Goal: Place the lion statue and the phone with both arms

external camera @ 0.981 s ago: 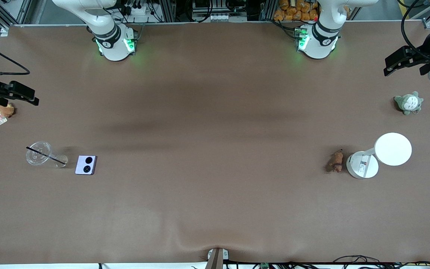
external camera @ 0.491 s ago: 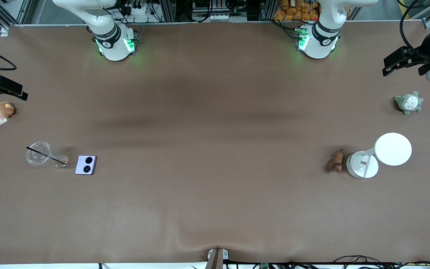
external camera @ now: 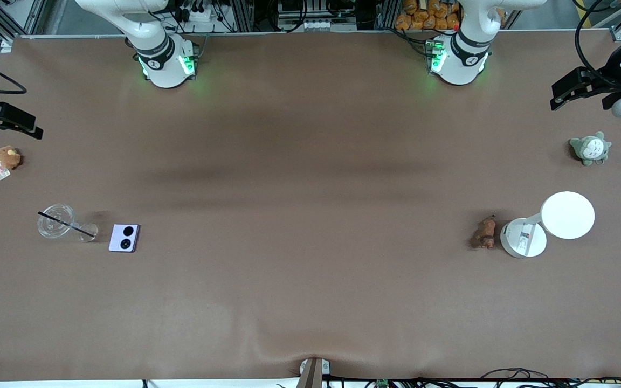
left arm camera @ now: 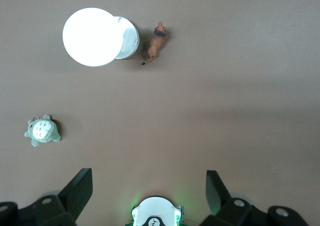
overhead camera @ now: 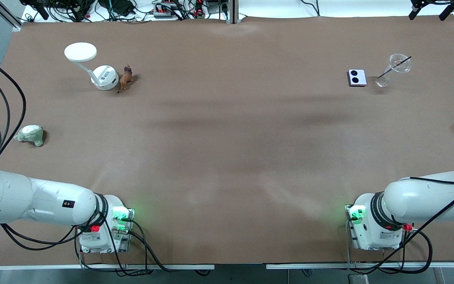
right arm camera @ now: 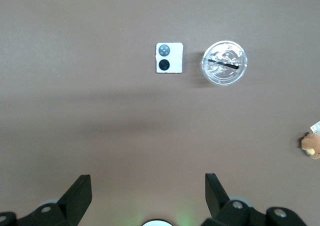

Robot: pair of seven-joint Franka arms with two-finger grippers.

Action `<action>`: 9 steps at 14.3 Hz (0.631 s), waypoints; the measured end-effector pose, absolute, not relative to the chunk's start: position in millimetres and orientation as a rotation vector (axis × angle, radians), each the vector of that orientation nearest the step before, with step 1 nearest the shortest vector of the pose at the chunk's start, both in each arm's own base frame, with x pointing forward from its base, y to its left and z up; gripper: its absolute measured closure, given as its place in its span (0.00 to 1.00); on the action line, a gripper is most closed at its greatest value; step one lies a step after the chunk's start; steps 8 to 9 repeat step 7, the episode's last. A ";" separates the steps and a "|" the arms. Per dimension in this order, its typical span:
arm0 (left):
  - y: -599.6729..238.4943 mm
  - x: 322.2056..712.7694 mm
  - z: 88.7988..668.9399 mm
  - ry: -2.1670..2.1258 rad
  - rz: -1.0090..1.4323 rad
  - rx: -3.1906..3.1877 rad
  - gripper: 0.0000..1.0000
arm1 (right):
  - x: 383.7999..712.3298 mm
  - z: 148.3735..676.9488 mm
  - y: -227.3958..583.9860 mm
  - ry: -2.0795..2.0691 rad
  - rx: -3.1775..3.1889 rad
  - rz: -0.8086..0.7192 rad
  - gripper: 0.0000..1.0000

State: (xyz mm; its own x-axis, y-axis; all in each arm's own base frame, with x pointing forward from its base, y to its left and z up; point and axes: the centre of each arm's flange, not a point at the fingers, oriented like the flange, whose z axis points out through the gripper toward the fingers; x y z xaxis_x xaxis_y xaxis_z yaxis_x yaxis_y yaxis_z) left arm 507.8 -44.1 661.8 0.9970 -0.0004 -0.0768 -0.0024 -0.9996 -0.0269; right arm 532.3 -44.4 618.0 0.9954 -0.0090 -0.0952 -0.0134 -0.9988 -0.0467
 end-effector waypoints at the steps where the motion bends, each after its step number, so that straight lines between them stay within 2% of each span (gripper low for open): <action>1: -43.9 507.8 661.9 0.002 0.119 -3.112 0.00 | 531.9 618.1 -37.9 0.001 -3.091 0.154 0.00; 9: -43.6 508.8 661.0 0.000 0.120 -3.112 0.00 | 530.7 619.7 -31.8 -0.011 -3.092 0.156 0.00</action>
